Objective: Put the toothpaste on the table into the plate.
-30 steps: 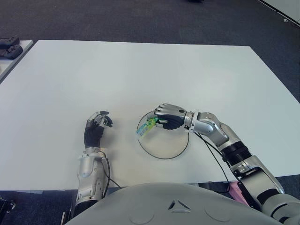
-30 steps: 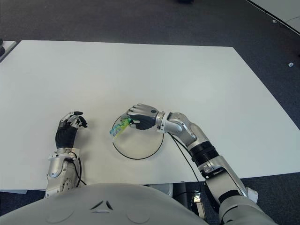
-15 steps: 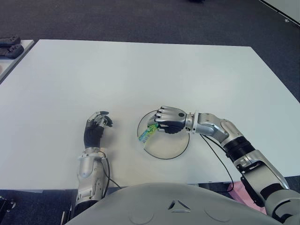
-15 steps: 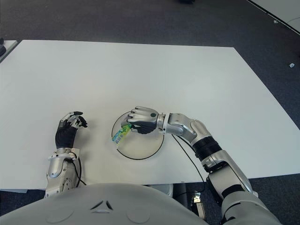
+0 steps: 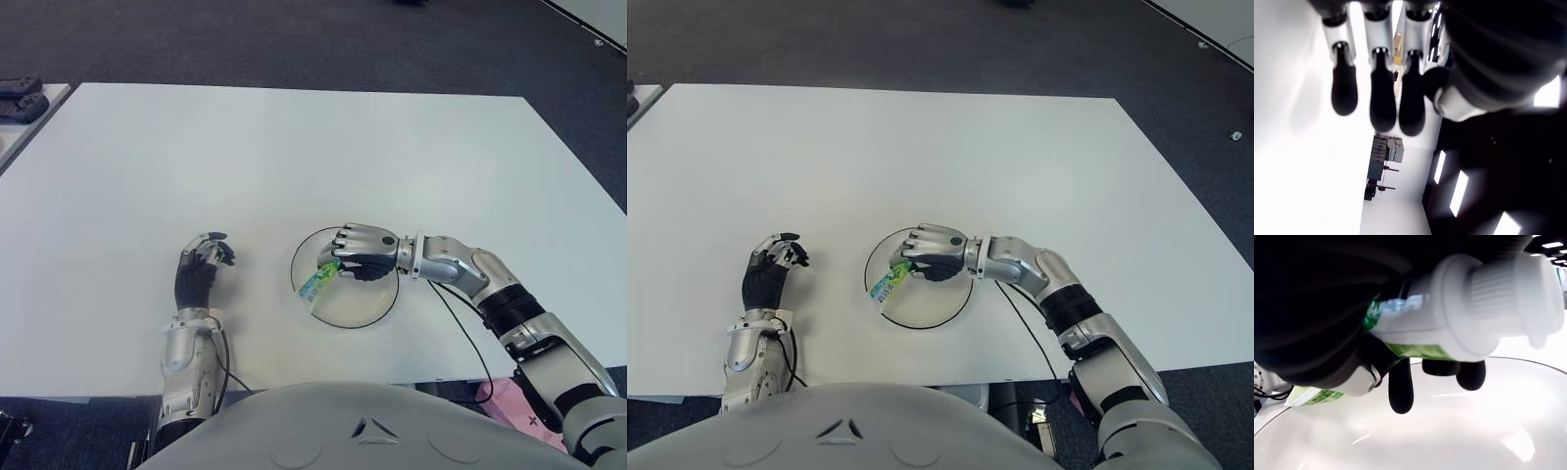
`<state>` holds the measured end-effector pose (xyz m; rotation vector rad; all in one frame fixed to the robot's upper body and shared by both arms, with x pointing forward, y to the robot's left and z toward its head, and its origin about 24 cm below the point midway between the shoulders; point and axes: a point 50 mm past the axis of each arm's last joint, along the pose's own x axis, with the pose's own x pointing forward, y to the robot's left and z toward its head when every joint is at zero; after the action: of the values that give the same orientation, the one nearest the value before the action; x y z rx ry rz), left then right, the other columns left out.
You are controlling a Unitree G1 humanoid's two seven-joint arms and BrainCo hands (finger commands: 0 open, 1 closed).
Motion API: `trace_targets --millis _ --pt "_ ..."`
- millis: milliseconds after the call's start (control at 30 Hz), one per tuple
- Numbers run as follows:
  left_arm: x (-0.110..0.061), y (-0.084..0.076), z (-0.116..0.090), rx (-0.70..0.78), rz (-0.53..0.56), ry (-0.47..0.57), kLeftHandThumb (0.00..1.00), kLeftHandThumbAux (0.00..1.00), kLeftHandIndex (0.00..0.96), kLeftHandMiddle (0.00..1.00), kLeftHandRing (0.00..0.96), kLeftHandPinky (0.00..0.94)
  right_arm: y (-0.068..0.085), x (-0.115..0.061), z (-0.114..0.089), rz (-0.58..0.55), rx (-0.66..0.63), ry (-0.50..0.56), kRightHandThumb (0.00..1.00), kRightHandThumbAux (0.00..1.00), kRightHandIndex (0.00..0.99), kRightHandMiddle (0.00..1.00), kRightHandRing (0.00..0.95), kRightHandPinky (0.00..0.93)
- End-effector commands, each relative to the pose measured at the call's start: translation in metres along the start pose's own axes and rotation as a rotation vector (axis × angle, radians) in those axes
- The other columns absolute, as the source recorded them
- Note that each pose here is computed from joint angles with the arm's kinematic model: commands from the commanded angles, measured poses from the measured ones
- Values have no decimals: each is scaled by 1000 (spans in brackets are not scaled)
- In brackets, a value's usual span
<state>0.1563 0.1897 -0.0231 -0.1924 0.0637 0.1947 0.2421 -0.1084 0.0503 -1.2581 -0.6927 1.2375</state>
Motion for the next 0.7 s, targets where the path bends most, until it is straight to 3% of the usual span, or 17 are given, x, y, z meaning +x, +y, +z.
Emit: trace_targets --millis 33,167,300,700 --pt "1 -1 -3 0 2 17 705 717 435 607 591 591 -1 -2 -3 41 -34 26 437 475 238 269 288 326" --pt "2 -1 -3 5 2 20 704 717 435 609 591 586 0 -7 -1 10 -42 44 349 416 78 80 89 146" --pt "2 -1 -3 4 1 21 703 717 435 611 589 580 -2 -14 0 -25 -71 59 320 374 20 21 23 41" --pt "3 0 -4 9 3 25 704 717 435 607 590 583 -11 -24 -3 -80 -63 73 346 355 0 0 0 0"
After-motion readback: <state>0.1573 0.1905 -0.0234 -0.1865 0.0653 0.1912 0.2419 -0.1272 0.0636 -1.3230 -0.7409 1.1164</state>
